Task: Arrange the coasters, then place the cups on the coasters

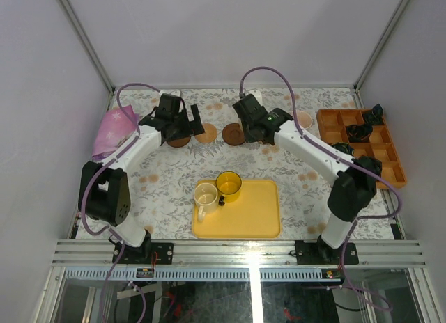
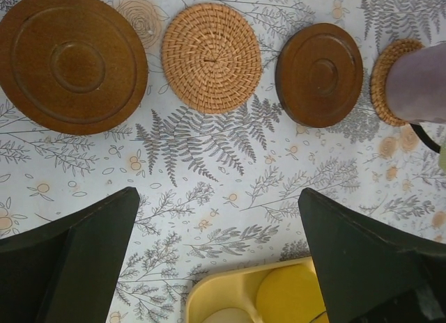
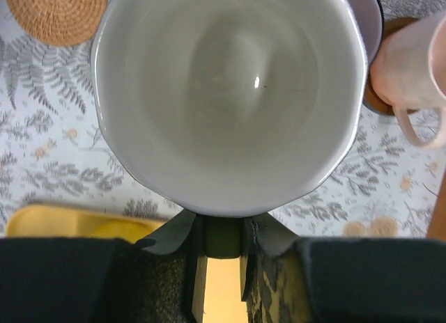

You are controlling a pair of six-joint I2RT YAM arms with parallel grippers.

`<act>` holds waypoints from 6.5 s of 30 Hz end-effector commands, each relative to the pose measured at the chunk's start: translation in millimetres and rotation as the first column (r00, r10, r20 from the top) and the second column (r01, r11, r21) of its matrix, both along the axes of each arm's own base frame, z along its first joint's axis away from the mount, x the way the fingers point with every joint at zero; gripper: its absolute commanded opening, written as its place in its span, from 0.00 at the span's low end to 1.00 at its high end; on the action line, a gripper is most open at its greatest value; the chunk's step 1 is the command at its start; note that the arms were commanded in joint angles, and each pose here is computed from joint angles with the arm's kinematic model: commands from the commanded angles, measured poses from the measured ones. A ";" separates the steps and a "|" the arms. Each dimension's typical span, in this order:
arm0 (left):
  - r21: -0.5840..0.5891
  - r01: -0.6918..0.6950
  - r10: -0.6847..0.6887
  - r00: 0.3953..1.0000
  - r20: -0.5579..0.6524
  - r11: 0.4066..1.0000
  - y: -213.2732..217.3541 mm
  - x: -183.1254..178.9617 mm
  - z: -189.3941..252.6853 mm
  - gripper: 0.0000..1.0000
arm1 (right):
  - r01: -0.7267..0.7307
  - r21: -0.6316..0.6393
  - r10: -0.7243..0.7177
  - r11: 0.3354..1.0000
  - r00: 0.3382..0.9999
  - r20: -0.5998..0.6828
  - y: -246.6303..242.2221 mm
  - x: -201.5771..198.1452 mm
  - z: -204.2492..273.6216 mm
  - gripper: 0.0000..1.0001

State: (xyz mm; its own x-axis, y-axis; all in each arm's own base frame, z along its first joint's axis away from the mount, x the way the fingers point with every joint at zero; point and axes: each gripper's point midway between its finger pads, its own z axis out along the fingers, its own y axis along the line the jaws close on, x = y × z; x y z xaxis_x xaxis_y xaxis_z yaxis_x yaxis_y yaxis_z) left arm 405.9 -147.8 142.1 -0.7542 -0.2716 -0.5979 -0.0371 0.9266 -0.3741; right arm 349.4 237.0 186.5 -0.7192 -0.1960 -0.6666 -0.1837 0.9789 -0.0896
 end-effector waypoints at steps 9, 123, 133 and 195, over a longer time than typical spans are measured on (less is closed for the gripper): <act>0.096 -0.007 0.002 0.999 0.052 0.995 11.8 13.1 -4.0 0.98 | 0.020 0.183 -0.036 0.983 0.996 0.087 56.4 84.9 -5.4 0.00; -0.185 0.214 -0.237 0.965 -0.112 0.959 -41.0 -252.8 14.8 1.00 | -0.118 0.182 0.081 0.976 0.977 0.196 -2.7 8.7 8.3 0.58; -0.057 0.230 -0.236 0.951 -0.200 0.972 -48.7 -279.4 -24.7 1.00 | -0.099 0.192 0.052 0.976 0.969 0.240 -10.5 7.3 16.6 0.57; 0.280 0.088 -0.118 0.989 0.093 0.956 -40.8 -198.5 6.4 0.00 | -0.079 0.165 0.025 0.983 0.953 0.302 -25.1 10.5 17.4 0.47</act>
